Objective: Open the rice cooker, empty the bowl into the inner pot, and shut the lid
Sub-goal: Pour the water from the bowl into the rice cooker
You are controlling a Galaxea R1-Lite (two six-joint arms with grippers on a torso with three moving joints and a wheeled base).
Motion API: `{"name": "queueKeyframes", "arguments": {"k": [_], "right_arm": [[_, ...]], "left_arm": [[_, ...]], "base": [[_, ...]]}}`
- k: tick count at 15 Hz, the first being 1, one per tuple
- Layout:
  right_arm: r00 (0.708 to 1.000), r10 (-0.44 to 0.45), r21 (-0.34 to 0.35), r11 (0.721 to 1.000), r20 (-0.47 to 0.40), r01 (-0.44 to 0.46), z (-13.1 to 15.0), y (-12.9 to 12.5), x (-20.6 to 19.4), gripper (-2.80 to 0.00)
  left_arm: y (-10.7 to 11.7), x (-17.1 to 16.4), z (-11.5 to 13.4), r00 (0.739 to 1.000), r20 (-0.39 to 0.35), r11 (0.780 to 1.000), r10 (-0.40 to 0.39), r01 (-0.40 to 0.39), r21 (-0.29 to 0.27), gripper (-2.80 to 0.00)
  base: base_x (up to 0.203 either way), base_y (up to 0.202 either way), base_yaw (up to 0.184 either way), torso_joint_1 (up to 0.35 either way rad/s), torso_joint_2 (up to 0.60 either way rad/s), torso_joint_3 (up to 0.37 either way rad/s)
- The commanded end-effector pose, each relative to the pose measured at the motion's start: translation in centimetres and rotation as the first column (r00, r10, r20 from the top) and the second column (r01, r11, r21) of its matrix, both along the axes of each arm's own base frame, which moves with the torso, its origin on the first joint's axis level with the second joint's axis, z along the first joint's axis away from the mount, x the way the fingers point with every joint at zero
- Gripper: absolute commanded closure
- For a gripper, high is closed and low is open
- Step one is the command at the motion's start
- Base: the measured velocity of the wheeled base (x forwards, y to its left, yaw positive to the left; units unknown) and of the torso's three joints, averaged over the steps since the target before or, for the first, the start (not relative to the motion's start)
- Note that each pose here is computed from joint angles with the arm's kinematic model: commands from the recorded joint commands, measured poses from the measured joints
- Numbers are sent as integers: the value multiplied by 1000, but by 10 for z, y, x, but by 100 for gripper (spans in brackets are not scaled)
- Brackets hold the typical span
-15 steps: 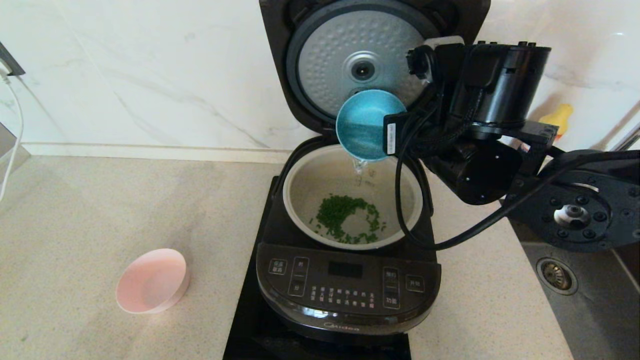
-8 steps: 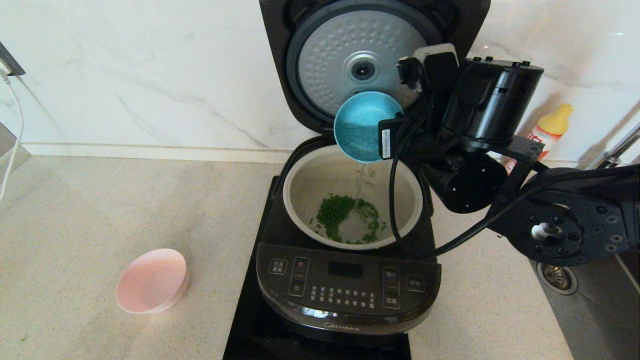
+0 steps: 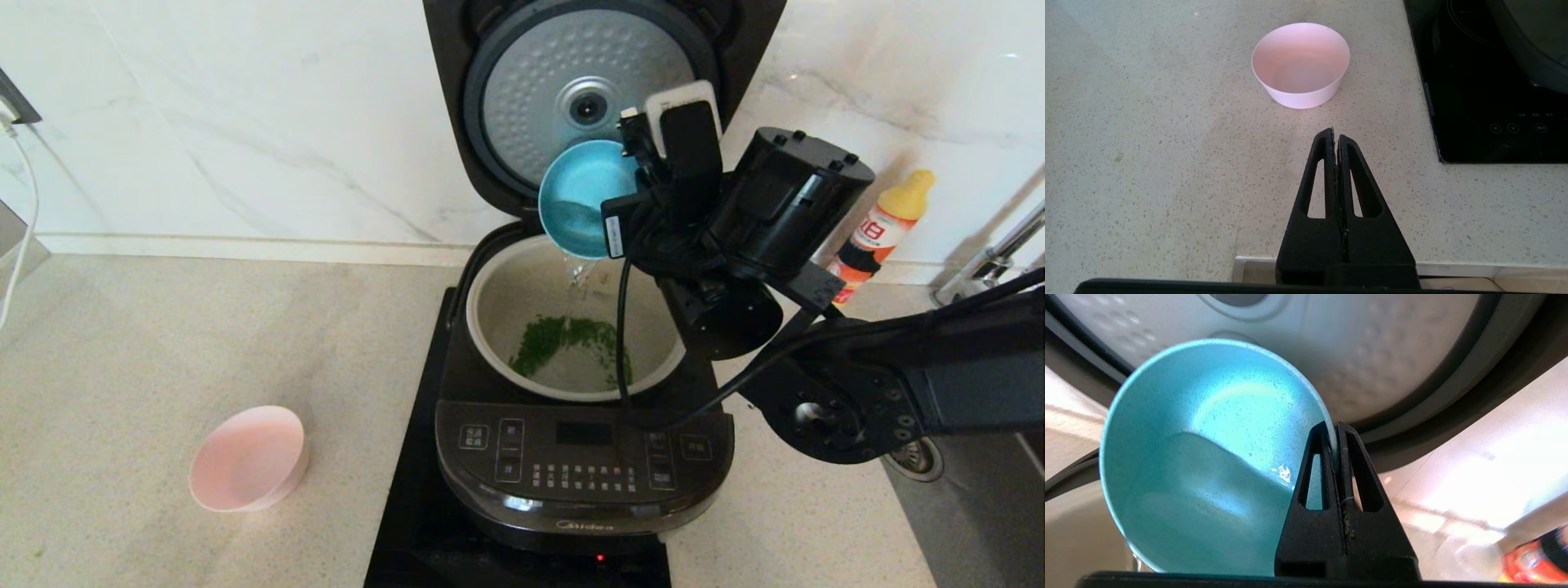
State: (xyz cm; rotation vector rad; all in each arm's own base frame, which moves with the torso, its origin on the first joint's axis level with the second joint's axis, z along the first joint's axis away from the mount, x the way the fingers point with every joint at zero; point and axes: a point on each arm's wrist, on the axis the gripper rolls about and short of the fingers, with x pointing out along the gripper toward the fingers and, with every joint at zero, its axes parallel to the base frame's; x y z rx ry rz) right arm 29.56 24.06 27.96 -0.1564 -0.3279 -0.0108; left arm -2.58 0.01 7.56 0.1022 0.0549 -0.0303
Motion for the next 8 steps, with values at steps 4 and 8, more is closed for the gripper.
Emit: {"name": "queueKeyframes", "arguments": {"k": [4,8], "right_arm": [[999,10,-40,999,34,-9,-14,13,-8,0],[998,17,-50,999,63,-14,-21,13,-19,0]], "left_arm": [[0,0,0,1000,0,1000,0,0,1,0],[0,0,0,1000,0,1000,0,0,1,0]], "base": [[0,0,0,0,0,0],[0,0,0,0,0,0]]}}
